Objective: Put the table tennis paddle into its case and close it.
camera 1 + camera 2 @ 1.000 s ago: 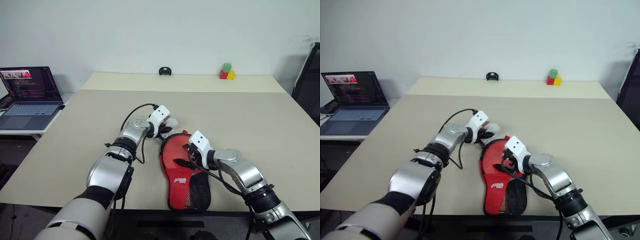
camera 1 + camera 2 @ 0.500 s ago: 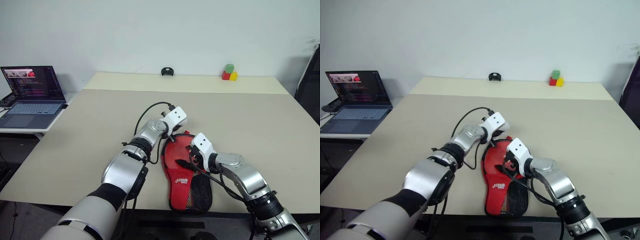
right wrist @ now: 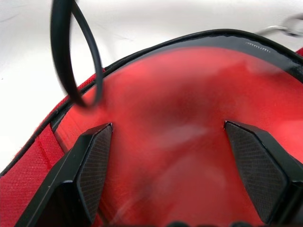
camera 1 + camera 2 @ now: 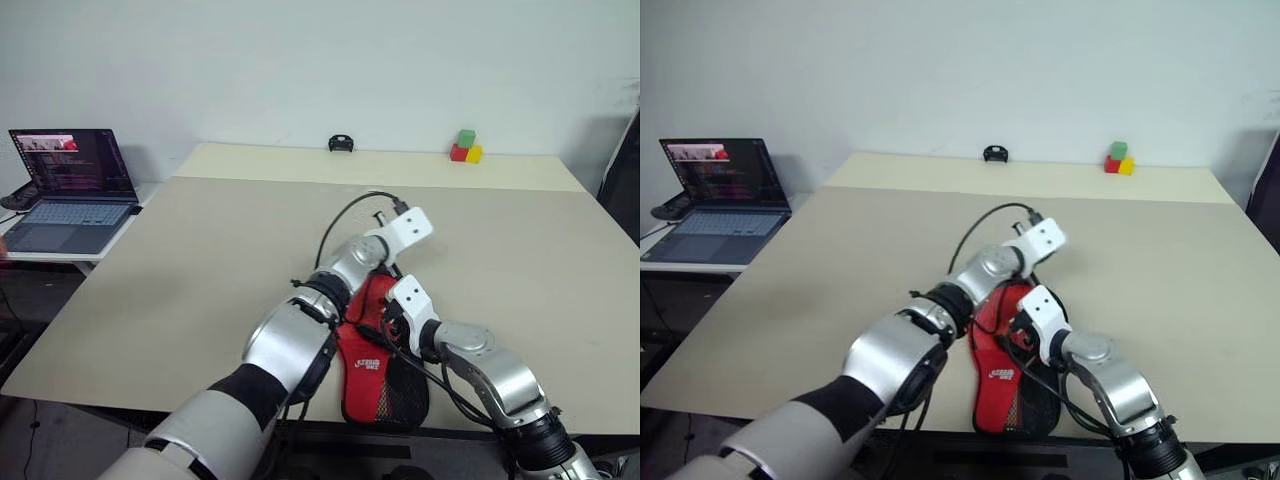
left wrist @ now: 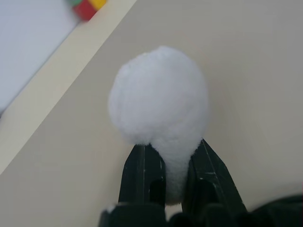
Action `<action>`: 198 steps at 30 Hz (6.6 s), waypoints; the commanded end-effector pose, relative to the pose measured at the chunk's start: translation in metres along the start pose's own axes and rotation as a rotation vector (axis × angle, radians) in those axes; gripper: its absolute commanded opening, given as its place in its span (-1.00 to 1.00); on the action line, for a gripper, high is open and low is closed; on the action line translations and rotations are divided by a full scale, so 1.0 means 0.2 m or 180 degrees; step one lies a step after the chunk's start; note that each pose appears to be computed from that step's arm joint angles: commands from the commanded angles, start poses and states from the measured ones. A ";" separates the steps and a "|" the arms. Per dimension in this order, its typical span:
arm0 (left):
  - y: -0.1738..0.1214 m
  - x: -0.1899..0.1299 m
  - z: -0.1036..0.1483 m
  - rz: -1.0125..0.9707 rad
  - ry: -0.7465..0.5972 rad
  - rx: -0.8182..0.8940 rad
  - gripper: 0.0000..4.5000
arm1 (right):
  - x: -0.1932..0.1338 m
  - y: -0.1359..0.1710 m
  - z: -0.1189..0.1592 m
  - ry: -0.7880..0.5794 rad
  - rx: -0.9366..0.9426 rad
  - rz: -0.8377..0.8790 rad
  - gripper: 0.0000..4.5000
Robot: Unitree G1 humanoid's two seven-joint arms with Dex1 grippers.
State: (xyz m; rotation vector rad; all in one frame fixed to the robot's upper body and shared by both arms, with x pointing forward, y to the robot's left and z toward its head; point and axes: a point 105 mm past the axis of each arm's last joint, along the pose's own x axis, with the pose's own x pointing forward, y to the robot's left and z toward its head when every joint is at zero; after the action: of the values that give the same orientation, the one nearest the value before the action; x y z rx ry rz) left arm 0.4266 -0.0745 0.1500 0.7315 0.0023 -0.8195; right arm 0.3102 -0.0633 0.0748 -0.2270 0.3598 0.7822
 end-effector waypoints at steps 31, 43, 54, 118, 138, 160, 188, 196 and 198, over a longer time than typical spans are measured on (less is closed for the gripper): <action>0.45 -0.21 -0.21 0.0695 0.0109 -0.0507 0.91 | 0.02 0.00 -0.35 0.0872 0.0378 0.0104 0.82; 0.46 -0.59 -0.35 -0.0515 -0.0907 -0.1002 0.91 | -0.01 -0.06 -0.29 0.0672 0.0262 0.0159 0.82; 0.19 -0.89 -0.37 -0.1144 -0.0844 -0.0996 0.91 | -0.15 0.00 0.10 -0.0232 0.0373 0.0655 0.82; -0.31 -0.55 -0.61 -0.1680 -0.0487 -0.0686 0.91 | 0.06 -0.85 0.45 -0.0726 0.0813 -0.0812 0.82; -0.31 -0.55 -0.64 -0.1609 -0.0404 -0.0714 0.92 | 0.18 -0.77 0.29 -0.0413 0.0919 -0.0702 -0.04; -0.36 -0.53 -0.73 -0.1684 -0.0154 -0.0854 0.92 | -0.14 -0.87 0.23 -0.0088 0.0119 -0.0891 -0.80; -0.42 -0.50 -0.73 -0.1855 -0.0116 -0.0853 0.92 | -0.81 -0.07 -0.13 0.1181 0.0154 0.0842 -0.81; -0.43 -0.50 -0.72 -0.1881 -0.0120 -0.0845 0.92 | -0.90 0.11 -0.26 0.1424 0.0345 0.1206 -0.83; -0.43 -0.50 -0.72 -0.1885 -0.0122 -0.0845 0.92 | -0.91 0.13 -0.28 0.1458 0.0368 0.1227 -0.83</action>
State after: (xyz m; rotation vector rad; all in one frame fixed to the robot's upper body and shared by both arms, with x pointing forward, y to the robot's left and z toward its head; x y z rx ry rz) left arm 0.3519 0.0118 0.0726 0.4215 0.0499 -1.3786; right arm 0.1832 -0.1937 0.0998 -0.2720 0.8192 0.9649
